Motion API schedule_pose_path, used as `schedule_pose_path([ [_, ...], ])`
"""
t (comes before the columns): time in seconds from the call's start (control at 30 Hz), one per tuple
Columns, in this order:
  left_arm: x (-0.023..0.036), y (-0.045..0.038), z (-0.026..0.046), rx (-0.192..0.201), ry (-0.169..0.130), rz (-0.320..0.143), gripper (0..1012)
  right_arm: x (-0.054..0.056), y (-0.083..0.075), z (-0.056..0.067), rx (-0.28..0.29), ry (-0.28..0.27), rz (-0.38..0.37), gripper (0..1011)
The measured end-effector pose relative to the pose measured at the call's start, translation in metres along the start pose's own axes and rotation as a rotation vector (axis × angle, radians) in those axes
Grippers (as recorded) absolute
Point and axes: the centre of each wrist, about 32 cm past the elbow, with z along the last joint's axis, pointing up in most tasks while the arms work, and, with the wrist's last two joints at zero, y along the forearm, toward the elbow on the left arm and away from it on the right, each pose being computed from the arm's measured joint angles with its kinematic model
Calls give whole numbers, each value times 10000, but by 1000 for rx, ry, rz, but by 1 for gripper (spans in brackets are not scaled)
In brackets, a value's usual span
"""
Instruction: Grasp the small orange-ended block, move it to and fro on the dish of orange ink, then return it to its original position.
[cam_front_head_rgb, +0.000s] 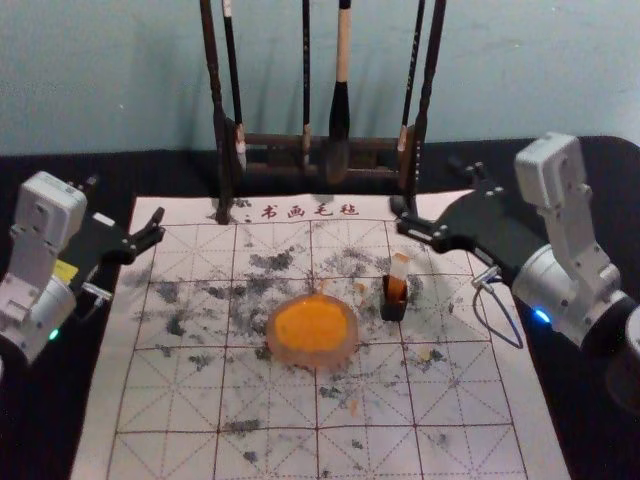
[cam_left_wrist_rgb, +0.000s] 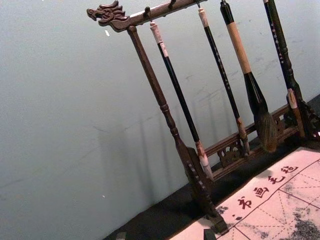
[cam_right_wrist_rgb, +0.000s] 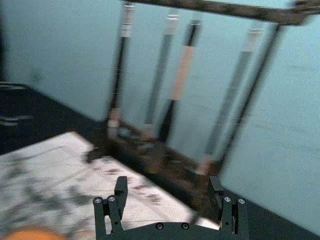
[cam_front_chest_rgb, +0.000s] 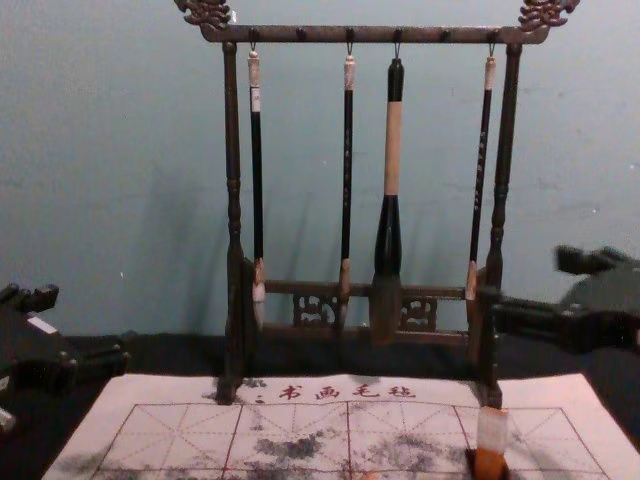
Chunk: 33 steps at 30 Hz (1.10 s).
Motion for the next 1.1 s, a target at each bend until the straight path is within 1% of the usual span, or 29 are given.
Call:
schedule_pose_path([
  [0.07,0,0,0,0,0,0,1001,-17,-20,-66,7,-11,-56,1002],
  [0.1,0,0,0,0,0,0,1001,-38,-34,-130,8,-13,-102,1003],
  [0.13,0,0,0,0,0,0,1001,-38,-34,-130,8,-13,-102,1003],
  [0.17,0,0,0,0,0,0,1001,-65,-50,-214,-2,-11,-145,1002],
  [0.2,0,0,0,0,0,0,1001,-81,-58,-254,-7,-9,-163,1002],
  [0.23,0,0,0,0,0,0,1001,-96,-65,-295,-14,-6,-177,1003],
  [0.3,0,0,0,0,0,0,1001,-155,-91,-434,-50,10,-207,1003],
  [0.37,0,0,0,0,0,0,1001,-182,-101,-486,-65,18,-213,1003],
  [0.4,0,0,0,0,0,0,1001,-213,-113,-536,-81,26,-216,1003],
  [0.43,0,0,1,0,0,0,1001,-213,-113,-536,-81,26,-216,1003],
  [0.47,0,0,0,0,0,0,1001,-240,-120,-572,-94,34,-218,1003],
  [0.63,0,0,0,0,0,0,1001,-292,-123,-633,-123,46,-219,1003],
  [1.1,0,0,0,0,0,0,1001,-279,-124,-623,-120,43,-218,1003],
])
